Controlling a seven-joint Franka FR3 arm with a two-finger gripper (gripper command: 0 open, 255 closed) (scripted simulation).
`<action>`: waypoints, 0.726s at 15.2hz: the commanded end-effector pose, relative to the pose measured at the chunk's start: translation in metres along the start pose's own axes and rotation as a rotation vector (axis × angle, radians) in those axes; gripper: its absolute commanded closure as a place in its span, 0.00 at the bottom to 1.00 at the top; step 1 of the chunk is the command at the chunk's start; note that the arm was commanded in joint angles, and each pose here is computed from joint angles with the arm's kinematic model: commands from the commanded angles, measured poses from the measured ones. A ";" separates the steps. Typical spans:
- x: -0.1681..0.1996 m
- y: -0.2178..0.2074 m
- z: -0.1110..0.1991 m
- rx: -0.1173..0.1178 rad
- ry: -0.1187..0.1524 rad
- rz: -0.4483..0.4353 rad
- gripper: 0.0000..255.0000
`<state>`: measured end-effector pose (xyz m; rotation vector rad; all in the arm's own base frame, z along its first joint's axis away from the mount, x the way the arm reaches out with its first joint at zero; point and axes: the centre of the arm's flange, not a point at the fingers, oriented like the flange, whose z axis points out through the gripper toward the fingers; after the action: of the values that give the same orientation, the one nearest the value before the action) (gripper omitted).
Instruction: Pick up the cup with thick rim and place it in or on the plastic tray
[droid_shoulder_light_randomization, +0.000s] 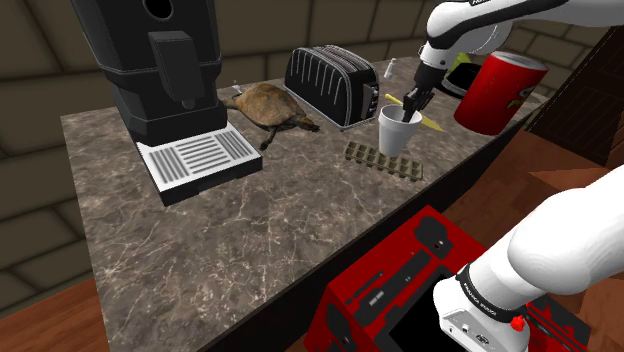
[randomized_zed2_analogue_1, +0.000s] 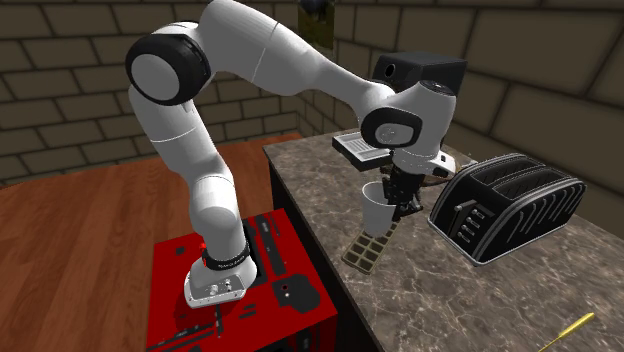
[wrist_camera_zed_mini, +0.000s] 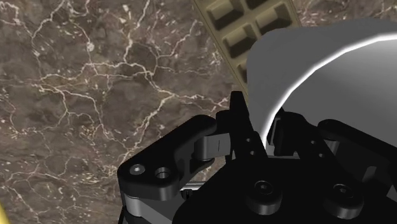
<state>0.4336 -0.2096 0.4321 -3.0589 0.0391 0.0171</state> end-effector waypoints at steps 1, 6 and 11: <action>0.000 0.001 0.010 0.000 0.001 0.000 1.00; 0.000 0.003 0.036 0.000 0.001 0.000 1.00; 0.000 0.003 0.036 0.000 0.001 0.000 1.00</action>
<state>0.4330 -0.2121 0.3997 -3.0620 0.0428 0.0041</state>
